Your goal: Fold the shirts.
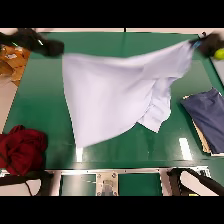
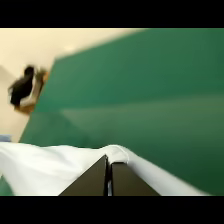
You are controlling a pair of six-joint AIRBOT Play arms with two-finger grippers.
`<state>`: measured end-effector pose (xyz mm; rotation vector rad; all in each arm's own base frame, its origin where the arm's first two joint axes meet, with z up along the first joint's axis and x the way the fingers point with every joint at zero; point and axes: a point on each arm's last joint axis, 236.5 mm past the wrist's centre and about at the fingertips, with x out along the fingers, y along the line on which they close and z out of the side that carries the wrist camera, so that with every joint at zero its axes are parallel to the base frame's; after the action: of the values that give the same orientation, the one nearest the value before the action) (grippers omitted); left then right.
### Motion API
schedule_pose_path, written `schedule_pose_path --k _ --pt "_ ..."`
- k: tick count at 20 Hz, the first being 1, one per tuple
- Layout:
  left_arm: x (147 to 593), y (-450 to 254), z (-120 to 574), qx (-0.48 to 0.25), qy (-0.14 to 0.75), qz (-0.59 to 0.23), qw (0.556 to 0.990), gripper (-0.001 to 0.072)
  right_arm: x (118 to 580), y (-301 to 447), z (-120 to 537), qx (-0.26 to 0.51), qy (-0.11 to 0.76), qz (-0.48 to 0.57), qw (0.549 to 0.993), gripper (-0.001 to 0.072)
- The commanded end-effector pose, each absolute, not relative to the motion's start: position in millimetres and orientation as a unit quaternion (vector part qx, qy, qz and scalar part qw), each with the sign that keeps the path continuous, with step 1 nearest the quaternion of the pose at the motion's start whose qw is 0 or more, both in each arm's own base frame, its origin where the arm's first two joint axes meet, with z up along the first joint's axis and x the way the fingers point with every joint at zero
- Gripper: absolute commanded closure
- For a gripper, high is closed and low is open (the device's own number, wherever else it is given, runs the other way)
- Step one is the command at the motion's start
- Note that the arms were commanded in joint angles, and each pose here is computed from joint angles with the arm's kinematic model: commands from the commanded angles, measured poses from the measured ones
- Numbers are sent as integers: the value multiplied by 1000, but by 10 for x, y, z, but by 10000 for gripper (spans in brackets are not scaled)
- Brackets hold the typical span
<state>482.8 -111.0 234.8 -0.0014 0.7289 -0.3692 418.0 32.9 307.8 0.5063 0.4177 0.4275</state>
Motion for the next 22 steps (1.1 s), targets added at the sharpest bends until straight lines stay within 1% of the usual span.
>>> schedule_pose_path --k 1,4,6,8,10,11,13,15,18,20,22 --pt "4320 -971 3840 36 188 -169 967 692 3648 243 4303 177 55 185 965 697" --pt "3491 -864 4933 64 29 -160 985 691 2994 320 5159 128 -75 160 976 697" --pt "2908 -793 5399 75 -49 -152 984 691 2523 441 5601 104 -152 152 971 697" --pt "2417 -729 5724 74 -110 -144 981 691 2107 534 5931 87 -217 144 962 697" --pt "2128 -686 5926 87 -155 -136 975 691 1808 608 6140 76 -260 140 952 697" --pt "2095 -679 5954 97 -162 -133 973 691 1735 646 6185 71 -267 142 951 697" --pt "2164 -675 5917 99 -154 -131 974 691 1746 654 6174 73 -263 145 951 697" --pt "2466 -696 5757 100 -122 -132 979 691 1959 640 5990 78 -223 153 960 697" --pt "3245 -791 5215 95 -36 -145 984 691 2627 475 5334 128 -107 164 972 697" --pt "3863 -901 4664 85 38 -161 983 691 3173 299 4733 184 -30 165 969 697" --pt "4472 -1037 4013 67 113 -181 975 690 3711 260 4014 215 48 172 960 697"
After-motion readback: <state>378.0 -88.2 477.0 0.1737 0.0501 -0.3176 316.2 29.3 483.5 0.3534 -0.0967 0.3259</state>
